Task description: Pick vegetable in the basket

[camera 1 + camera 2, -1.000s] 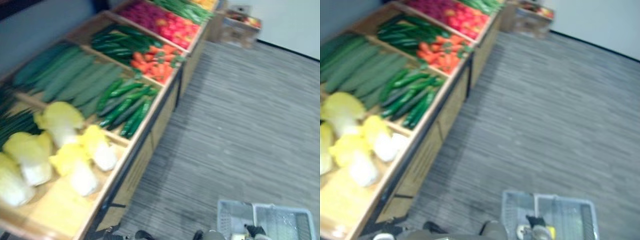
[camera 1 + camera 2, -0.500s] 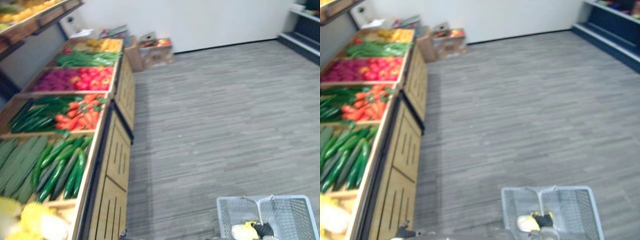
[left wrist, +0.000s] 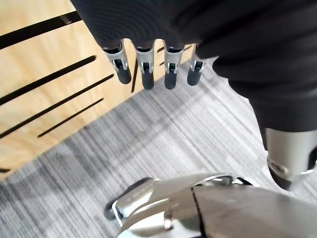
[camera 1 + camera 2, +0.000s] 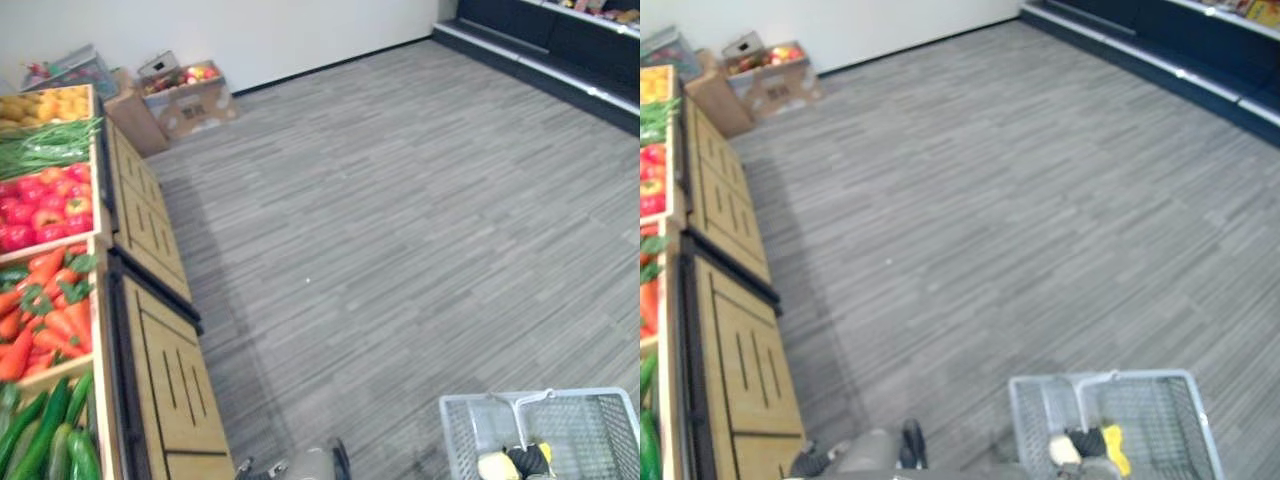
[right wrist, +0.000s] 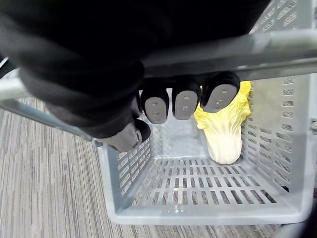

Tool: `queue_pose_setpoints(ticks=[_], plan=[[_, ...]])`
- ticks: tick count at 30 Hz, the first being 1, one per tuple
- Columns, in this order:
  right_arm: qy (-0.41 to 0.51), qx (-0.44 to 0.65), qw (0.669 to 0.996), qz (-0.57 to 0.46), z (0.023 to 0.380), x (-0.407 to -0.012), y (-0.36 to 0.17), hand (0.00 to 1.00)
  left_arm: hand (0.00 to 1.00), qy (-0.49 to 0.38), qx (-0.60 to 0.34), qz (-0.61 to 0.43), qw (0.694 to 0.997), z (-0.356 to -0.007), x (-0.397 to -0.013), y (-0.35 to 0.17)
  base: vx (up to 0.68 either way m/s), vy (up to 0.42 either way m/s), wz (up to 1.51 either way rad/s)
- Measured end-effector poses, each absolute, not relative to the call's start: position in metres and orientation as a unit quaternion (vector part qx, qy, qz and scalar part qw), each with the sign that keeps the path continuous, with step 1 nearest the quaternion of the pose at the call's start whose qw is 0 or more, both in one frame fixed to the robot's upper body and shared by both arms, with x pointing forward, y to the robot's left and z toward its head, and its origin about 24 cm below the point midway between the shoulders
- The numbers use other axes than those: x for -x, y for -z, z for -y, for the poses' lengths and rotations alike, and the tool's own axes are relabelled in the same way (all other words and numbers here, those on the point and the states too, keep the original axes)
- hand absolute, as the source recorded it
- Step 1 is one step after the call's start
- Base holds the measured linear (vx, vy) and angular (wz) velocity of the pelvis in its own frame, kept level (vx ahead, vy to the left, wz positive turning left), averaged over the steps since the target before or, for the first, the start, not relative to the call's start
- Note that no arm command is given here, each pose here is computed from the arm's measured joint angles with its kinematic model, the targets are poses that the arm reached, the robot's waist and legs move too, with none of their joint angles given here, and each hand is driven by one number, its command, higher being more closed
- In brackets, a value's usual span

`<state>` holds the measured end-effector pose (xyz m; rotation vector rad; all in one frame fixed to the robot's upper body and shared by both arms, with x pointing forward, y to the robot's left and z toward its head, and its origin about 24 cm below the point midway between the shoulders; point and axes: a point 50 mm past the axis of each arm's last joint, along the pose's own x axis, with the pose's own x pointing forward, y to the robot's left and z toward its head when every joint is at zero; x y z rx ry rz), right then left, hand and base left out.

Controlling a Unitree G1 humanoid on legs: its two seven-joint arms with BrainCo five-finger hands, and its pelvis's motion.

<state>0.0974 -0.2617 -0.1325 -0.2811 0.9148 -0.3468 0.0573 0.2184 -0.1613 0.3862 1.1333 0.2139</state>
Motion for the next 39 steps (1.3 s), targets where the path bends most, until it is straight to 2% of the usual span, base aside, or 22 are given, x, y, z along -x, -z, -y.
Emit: queue_pose_setpoints(ticks=[3,6,9,11,14,16,22,27,34,37,39], plan=[[0.166,0.127,0.875,-0.436,0.259,-0.097,0.134,1.0,0.0,-0.086,-0.205,-0.541,0.811,-0.227,-0.051,0.161,0.42,0.207,0.16],[0.17,0.117,0.876,-0.436,0.256,-0.097,0.134,1.0,0.0,-0.062,-0.232,-0.53,0.814,-0.233,-0.062,0.158,0.41,0.093,0.4],[0.201,0.113,0.875,-0.425,0.266,-0.097,0.131,1.0,0.0,-0.066,-0.228,-0.505,0.83,-0.23,-0.082,0.154,0.35,0.008,0.4],[0.224,0.097,0.872,-0.424,0.269,-0.095,0.13,1.0,0.0,-0.084,-0.194,-0.476,0.854,-0.22,-0.104,0.15,0.44,-0.099,0.63],[0.264,0.066,0.861,-0.43,0.271,-0.085,0.133,1.0,0.0,-0.105,-0.15,-0.457,0.871,-0.206,-0.117,0.147,0.47,-0.231,0.86],[0.276,0.059,0.851,-0.443,0.27,-0.078,0.135,1.0,0.0,-0.12,-0.132,-0.458,0.871,-0.204,-0.114,0.148,0.5,-0.309,0.43],[0.271,0.049,0.852,-0.445,0.262,-0.083,0.137,1.0,0.0,-0.129,-0.09,-0.474,0.867,-0.183,-0.111,0.154,0.46,-0.346,0.28],[0.267,0.07,0.855,-0.44,0.272,-0.086,0.133,1.0,0.0,-0.126,-0.091,-0.459,0.875,-0.184,-0.118,0.151,0.28,-0.206,0.17],[0.272,0.085,0.861,-0.421,0.286,-0.099,0.125,1.0,0.0,-0.109,-0.105,-0.438,0.886,-0.186,-0.127,0.146,0.26,0.06,0.05],[0.277,0.094,0.854,-0.43,0.291,-0.089,0.125,1.0,0.0,-0.1,-0.114,-0.449,0.881,-0.184,-0.124,0.149,0.35,0.253,0.37],[0.261,0.092,0.853,-0.442,0.283,-0.089,0.13,1.0,0.0,-0.102,-0.13,-0.449,0.878,-0.193,-0.126,0.147,0.38,0.238,0.25]])
